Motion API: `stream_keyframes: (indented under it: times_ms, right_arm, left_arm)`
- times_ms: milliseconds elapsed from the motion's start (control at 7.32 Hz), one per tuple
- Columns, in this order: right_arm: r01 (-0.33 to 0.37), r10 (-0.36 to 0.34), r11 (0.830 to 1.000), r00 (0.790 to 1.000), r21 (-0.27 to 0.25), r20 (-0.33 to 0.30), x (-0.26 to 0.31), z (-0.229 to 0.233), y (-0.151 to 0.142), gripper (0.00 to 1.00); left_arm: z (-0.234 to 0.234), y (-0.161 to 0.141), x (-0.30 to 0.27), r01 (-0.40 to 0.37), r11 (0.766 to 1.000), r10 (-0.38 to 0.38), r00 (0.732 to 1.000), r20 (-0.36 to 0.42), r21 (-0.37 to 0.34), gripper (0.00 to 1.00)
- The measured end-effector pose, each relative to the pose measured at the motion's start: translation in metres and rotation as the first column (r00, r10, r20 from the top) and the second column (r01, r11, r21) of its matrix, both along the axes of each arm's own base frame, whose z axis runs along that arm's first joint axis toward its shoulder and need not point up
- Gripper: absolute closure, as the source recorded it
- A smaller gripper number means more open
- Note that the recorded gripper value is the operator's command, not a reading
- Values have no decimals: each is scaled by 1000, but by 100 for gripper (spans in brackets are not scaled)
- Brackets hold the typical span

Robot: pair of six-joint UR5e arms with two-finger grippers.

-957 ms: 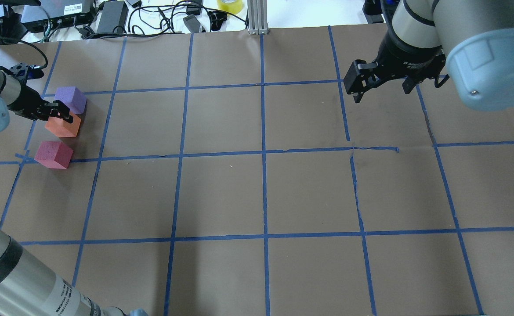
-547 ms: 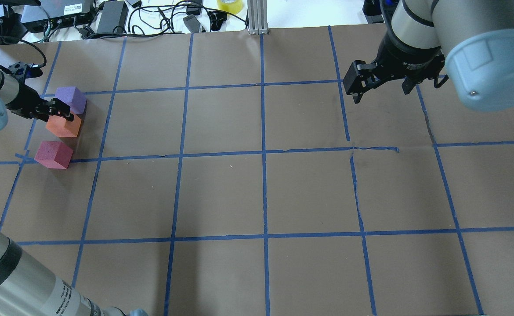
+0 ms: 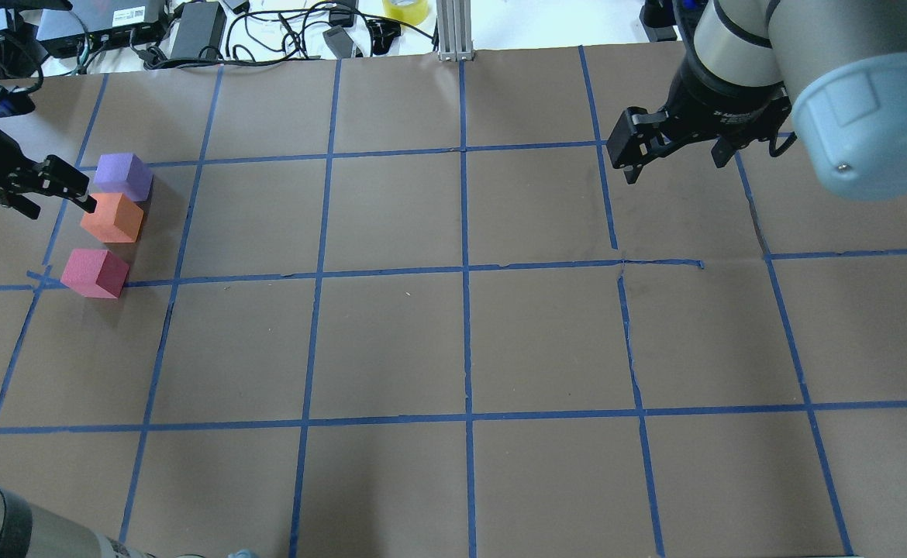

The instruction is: Arrange blocks in a line

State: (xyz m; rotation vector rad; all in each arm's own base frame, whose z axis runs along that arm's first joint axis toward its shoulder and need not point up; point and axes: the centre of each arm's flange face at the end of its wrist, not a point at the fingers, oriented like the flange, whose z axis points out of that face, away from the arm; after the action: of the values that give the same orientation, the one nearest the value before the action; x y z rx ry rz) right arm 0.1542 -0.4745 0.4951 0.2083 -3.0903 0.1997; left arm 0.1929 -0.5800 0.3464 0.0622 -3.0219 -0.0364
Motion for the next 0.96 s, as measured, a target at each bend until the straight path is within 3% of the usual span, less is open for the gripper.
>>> stream_keyframes:
  times_ms: [137,410,683,957]
  right_arm:
    - [-2,3,1000,1000,-10,12,1,10,9,0]
    - [0,0,1000,999,1,48,4,17,20,0]
    - [21,-22,1000,998,16,55,3,19,25,0]
    - [25,-27,999,998,26,56,3,20,29,0]
  left_arm:
    - [42,22,-35,-32,999,33,999,-39,29,0]
    - [100,43,-148,-65,997,64,997,36,43,0]
    - [140,58,-265,-85,995,89,992,86,-48,0]
    - [173,83,-324,-40,992,47,997,56,-120,0]
